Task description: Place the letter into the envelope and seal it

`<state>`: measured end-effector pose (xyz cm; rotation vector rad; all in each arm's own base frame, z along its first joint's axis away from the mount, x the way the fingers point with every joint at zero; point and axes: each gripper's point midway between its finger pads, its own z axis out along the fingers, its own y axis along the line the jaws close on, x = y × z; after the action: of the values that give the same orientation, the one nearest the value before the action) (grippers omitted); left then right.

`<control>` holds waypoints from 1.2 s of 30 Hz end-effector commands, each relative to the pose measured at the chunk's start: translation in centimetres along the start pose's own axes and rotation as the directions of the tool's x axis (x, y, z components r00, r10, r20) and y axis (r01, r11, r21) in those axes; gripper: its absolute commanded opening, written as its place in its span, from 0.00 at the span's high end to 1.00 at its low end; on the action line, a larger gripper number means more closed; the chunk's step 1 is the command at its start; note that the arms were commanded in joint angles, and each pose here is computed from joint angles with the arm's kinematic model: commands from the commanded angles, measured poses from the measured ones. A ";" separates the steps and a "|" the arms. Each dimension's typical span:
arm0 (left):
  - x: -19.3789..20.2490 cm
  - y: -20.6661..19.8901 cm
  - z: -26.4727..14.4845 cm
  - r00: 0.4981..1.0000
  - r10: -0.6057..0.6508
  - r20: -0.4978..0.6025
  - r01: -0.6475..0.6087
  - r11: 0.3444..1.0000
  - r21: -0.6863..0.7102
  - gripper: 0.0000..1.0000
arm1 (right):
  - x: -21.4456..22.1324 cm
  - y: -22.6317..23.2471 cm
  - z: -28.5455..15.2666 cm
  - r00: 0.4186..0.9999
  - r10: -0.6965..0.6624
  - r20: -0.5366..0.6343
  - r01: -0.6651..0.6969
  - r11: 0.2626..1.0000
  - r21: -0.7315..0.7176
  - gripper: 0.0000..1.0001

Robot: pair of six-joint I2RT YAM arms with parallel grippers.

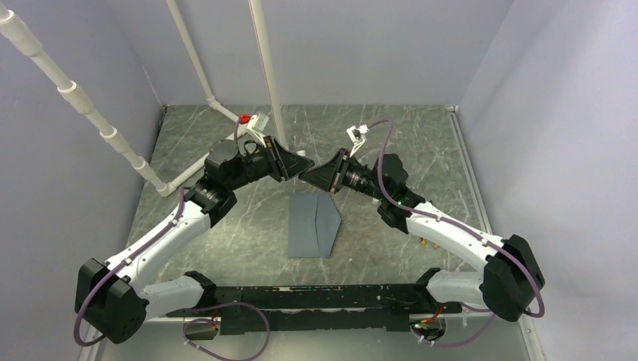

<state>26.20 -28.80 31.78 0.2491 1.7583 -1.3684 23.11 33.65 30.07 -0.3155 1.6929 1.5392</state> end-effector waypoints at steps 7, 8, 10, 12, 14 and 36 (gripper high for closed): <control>0.5 0.8 0.3 0.984 0.176 -0.018 -0.176 0.984 0.018 0.98 | -2.8 5.6 -0.6 0.996 0.027 0.089 -0.013 0.988 -0.155 0.66; 0.6 0.9 0.1 0.981 0.195 -0.024 -0.194 0.981 0.013 0.98 | -2.7 5.1 -1.1 0.996 -0.015 0.093 0.026 0.993 -0.118 0.53; 0.8 0.7 -0.4 0.968 0.247 -0.048 -0.247 0.969 0.019 0.98 | -2.6 3.9 -2.3 0.987 -0.124 0.097 0.127 0.992 -0.020 0.29; 1.4 0.2 -0.8 0.954 0.286 -0.085 -0.282 0.958 0.060 0.98 | -2.5 3.3 -3.6 0.973 -0.216 0.079 0.213 0.976 0.043 0.16; 2.0 -1.0 -1.0 0.935 0.332 -0.128 -0.315 0.939 0.139 0.97 | -2.4 3.1 -4.7 0.963 -0.263 0.055 0.258 0.962 0.087 0.12; 3.0 -2.2 -2.7 0.765 0.602 -0.231 -0.530 0.791 0.305 0.98 | -3.3 3.4 -2.0 0.985 -0.110 -0.132 0.133 0.973 0.188 0.41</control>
<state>20.56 -28.94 30.05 1.0399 1.6451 -1.2591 22.76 31.37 32.82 -0.3806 1.8915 1.2508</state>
